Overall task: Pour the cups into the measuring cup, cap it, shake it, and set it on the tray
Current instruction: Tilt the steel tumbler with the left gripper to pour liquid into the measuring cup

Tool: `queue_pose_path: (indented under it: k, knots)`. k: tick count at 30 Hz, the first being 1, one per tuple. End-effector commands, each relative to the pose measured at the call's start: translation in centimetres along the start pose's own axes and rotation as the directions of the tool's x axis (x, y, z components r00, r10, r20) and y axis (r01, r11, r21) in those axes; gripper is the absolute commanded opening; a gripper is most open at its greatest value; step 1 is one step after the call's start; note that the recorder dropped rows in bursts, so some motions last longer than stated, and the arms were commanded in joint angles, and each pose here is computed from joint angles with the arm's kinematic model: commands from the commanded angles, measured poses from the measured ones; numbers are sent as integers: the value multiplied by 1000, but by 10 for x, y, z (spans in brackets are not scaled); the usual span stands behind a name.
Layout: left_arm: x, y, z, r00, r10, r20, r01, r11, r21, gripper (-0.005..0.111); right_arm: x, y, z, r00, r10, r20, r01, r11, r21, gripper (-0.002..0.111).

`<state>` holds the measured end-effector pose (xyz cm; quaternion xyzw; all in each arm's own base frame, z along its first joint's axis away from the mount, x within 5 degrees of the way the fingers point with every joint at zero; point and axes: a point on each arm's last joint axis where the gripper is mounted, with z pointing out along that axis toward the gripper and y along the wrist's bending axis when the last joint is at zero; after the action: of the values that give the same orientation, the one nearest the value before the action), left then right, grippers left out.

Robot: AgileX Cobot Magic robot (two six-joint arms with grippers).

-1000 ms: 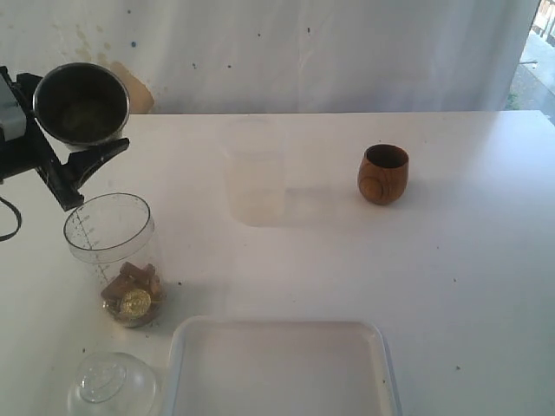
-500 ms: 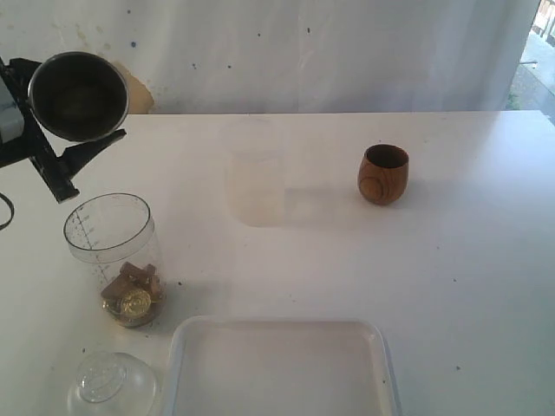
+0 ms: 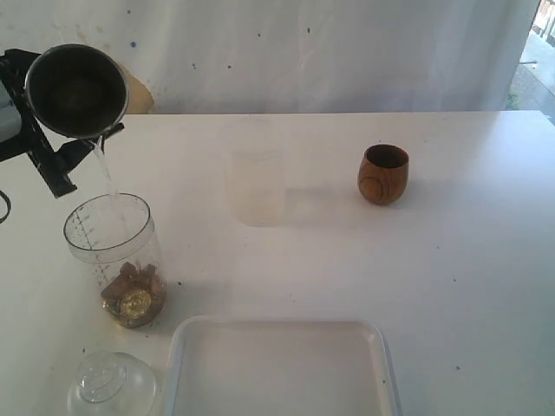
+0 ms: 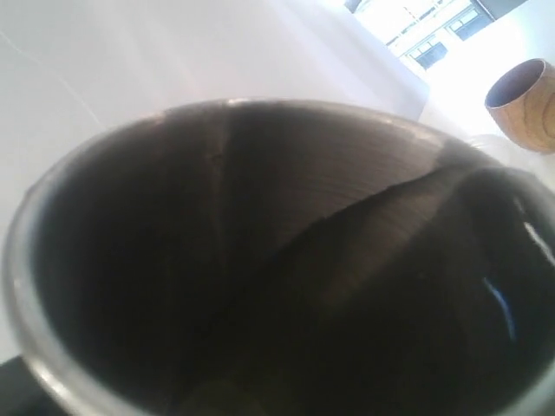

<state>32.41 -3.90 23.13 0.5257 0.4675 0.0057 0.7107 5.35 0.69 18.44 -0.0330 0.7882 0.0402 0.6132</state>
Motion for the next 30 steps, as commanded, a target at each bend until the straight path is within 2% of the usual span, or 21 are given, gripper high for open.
queue_pose_path:
  k: [1, 7, 26, 30]
  knots:
    - [-10, 10, 0, 998, 35, 53, -32, 998, -53, 0, 1, 0, 0, 1000, 0, 1, 0, 1000, 6, 0]
    - [-8, 8, 0, 996, 86, 31, -85, 996, -34, 0, 1, 0, 0, 1000, 0, 1, 0, 1000, 6, 0]
    - [-7, 8, 0, 993, 114, 17, -113, 993, -31, 0, 1, 0, 0, 1000, 0, 1, 0, 1000, 6, 0]
    - [-6, 10, 0, 986, 164, 7, -163, 985, -54, 0, 1, 0, 0, 1000, 0, 1, 0, 1000, 6, 0]
